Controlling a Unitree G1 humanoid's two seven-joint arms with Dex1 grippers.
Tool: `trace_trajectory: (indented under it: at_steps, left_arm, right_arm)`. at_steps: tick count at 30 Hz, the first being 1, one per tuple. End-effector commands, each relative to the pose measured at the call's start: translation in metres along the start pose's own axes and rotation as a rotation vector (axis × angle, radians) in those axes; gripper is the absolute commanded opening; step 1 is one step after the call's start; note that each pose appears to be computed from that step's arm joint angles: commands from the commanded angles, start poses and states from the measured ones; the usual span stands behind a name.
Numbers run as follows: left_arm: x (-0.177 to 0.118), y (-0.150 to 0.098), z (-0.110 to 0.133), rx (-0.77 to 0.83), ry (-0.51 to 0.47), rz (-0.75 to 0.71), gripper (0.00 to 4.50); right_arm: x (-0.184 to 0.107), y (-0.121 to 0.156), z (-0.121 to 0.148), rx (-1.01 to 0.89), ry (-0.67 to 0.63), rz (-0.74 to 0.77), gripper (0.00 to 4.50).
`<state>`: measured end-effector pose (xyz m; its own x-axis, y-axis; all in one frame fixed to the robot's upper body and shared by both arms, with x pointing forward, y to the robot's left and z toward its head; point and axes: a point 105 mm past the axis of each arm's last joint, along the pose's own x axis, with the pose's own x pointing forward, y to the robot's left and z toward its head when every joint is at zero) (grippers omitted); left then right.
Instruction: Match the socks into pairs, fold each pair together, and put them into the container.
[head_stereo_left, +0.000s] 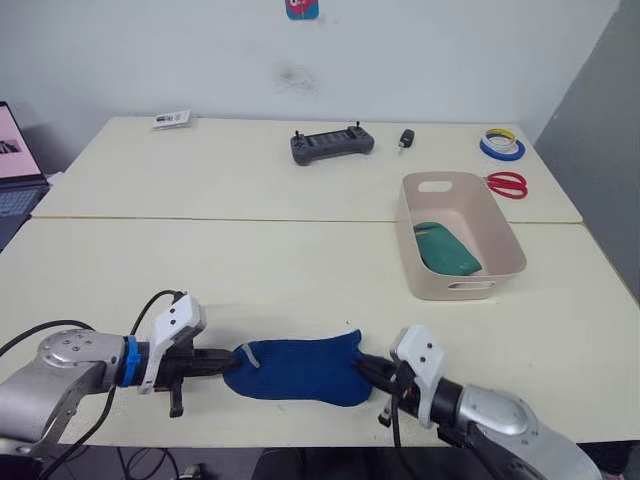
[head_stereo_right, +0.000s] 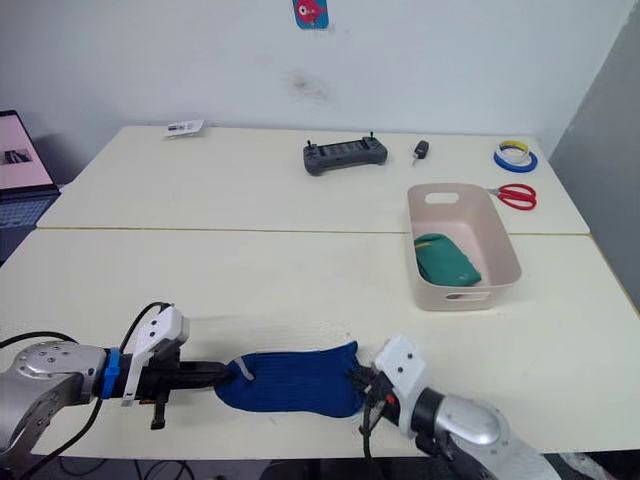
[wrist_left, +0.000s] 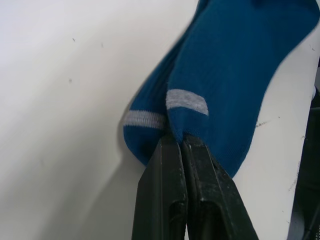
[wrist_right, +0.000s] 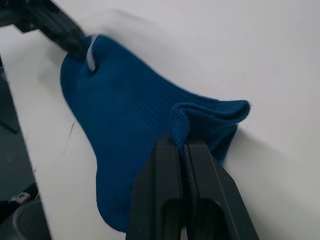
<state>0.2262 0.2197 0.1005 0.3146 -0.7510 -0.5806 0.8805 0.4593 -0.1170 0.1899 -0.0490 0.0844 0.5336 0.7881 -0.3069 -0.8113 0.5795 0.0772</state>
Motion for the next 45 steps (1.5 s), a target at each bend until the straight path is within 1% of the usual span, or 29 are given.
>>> trace_trajectory:
  at_steps: [1, 3, 5, 7, 12, 17, 23, 25, 27, 28, 31, 34, 37, 38, 39, 42, 45]
  left_arm:
    - [-0.005, 0.001, 0.013, 0.051, 0.008, -0.006, 0.00]
    - [-0.007, 0.003, 0.018, 0.062, 0.014, -0.005, 0.00]
    - [-0.006, 0.005, 0.020, 0.062, 0.033, -0.006, 0.00]
    - [-0.007, 0.006, 0.012, 0.050, 0.091, -0.007, 0.00]
    - [-0.010, 0.010, -0.004, -0.001, 0.168, 0.010, 0.00]
    - [0.002, 0.008, -0.006, -0.011, 0.166, 0.001, 0.00]
    - [0.011, 0.007, -0.006, 0.000, 0.168, -0.012, 0.00]
    - [0.011, 0.006, -0.003, -0.036, 0.150, -0.022, 0.00]
    - [0.011, 0.008, 0.000, -0.035, 0.137, -0.018, 0.00]
    - [0.009, 0.009, -0.001, -0.007, 0.144, -0.011, 0.20]
    - [0.005, 0.012, 0.000, 0.005, 0.127, 0.012, 0.95]
    - [-0.006, 0.017, 0.000, 0.001, 0.100, 0.058, 1.91]
    - [-0.017, 0.021, 0.002, 0.008, 0.062, 0.093, 2.83]
    - [-0.022, 0.020, 0.000, -0.001, 0.059, 0.093, 2.84]
    - [-0.025, 0.019, -0.004, -0.031, 0.059, 0.093, 2.84]
    - [-0.026, 0.012, -0.010, -0.155, 0.006, 0.089, 2.84]
    - [-0.023, 0.007, -0.015, -0.218, -0.021, 0.086, 2.84]
  right_arm:
    - [-0.007, 0.006, 0.013, -0.003, -0.074, 0.007, 0.04]
    - [-0.009, 0.008, 0.011, 0.015, -0.082, 0.008, 0.04]
    - [-0.008, 0.006, 0.003, 0.015, -0.067, -0.006, 0.04]
    - [-0.007, 0.003, -0.003, 0.009, -0.054, -0.026, 0.04]
    - [-0.005, -0.003, -0.007, 0.002, -0.050, -0.051, 0.04]
    - [0.000, -0.008, -0.006, -0.032, -0.047, -0.061, 0.04]
    - [0.002, -0.008, -0.009, -0.026, -0.019, -0.051, 0.04]
    - [0.001, -0.010, -0.010, -0.029, -0.013, -0.062, 0.04]
    - [0.000, -0.012, -0.010, -0.026, -0.012, -0.071, 0.52]
    - [0.000, -0.012, -0.009, -0.026, -0.014, -0.073, 0.75]
    - [-0.004, -0.015, -0.006, -0.025, -0.025, -0.083, 1.79]
    - [-0.011, -0.017, 0.000, -0.018, -0.042, -0.087, 2.87]
    - [-0.017, -0.018, 0.006, -0.021, -0.057, -0.083, 3.86]
    - [-0.018, -0.017, 0.008, -0.023, -0.060, -0.077, 4.22]
    - [-0.019, -0.016, 0.009, -0.024, -0.061, -0.069, 4.47]
    - [-0.019, -0.015, 0.009, -0.028, -0.049, -0.050, 4.47]
    - [-0.018, -0.015, 0.007, -0.034, -0.041, -0.046, 4.47]
